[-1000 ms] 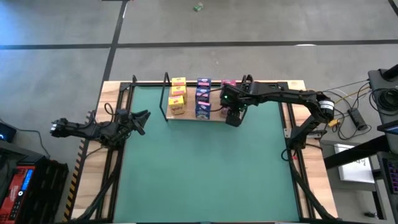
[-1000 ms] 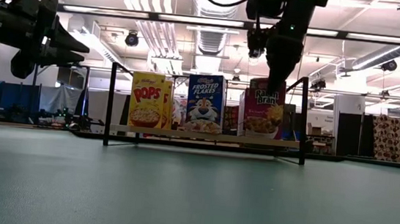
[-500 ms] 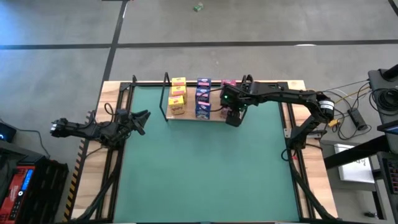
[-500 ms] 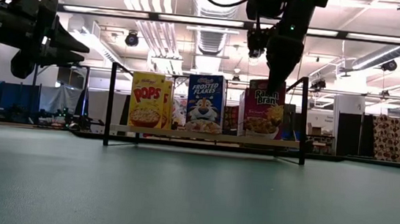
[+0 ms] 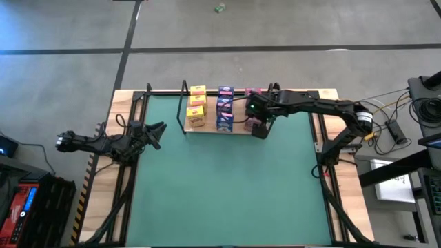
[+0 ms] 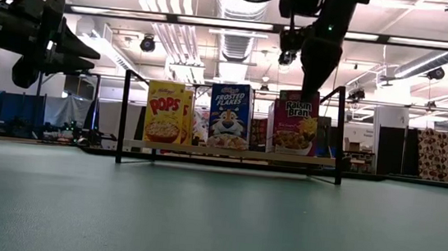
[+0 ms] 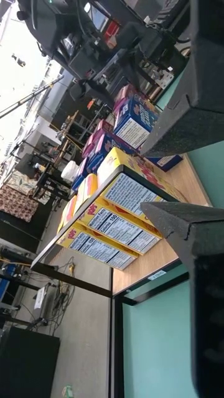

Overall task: Stack cereal on shelf
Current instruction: Return to Home Position

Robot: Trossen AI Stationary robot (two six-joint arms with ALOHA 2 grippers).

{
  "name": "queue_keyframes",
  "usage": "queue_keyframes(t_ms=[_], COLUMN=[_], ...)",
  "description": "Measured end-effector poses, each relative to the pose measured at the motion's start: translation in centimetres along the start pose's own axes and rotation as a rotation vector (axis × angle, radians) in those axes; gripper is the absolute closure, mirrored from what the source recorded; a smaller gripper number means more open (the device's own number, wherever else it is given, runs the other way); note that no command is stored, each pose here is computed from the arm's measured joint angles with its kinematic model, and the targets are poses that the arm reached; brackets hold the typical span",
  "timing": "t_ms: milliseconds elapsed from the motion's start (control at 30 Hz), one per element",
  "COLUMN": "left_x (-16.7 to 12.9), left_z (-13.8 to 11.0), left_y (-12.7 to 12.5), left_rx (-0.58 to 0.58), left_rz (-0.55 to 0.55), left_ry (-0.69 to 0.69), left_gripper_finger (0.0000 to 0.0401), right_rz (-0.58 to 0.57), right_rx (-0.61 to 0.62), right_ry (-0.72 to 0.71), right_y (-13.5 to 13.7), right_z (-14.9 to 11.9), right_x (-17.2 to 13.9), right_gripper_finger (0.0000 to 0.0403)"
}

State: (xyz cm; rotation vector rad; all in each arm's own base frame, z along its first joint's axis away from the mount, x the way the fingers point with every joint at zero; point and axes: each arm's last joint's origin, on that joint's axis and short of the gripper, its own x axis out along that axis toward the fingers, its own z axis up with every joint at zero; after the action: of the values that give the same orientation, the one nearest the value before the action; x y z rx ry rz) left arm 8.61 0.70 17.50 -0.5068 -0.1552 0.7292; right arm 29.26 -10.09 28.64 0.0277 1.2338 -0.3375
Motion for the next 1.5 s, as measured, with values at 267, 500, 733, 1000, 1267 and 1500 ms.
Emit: queue_keyframes(t_ms=[267,500,733,1000,1267,1500], left_x=[0.0,0.0,0.0,0.0,0.0,0.0], left_z=[0.0,0.0,0.0,0.0,0.0,0.0], left_y=[0.0,0.0,0.0,0.0,0.0,0.0], left_rx=[0.0,0.0,0.0,0.0,0.0,0.0], left_rz=[0.0,0.0,0.0,0.0,0.0,0.0], left_ry=[0.0,0.0,0.0,0.0,0.0,0.0], left_gripper_finger=[0.0292,0.0292,0.0292,0.0292,0.0292,0.0292], right_rz=[-0.031,-0.091,-0.159,-0.183,-0.154,-0.097], right_rx=[0.068,0.135,0.229,0.413,0.486,0.463], right_ry=[-0.018,-0.073,-0.093,-0.03,-0.041,-0.206], right_y=[-0.2,-0.4,-0.7,-0.7,-0.7,0.4], right_z=[-0.8,-1.6,-2.3,-3.5,-4.5,-5.4], right_x=[-1.8,-4.0,-5.2,-5.7,-7.1,-8.6], right_gripper_finger=[0.0033,0.0019,0.0019,0.0019,0.0019,0.0019])
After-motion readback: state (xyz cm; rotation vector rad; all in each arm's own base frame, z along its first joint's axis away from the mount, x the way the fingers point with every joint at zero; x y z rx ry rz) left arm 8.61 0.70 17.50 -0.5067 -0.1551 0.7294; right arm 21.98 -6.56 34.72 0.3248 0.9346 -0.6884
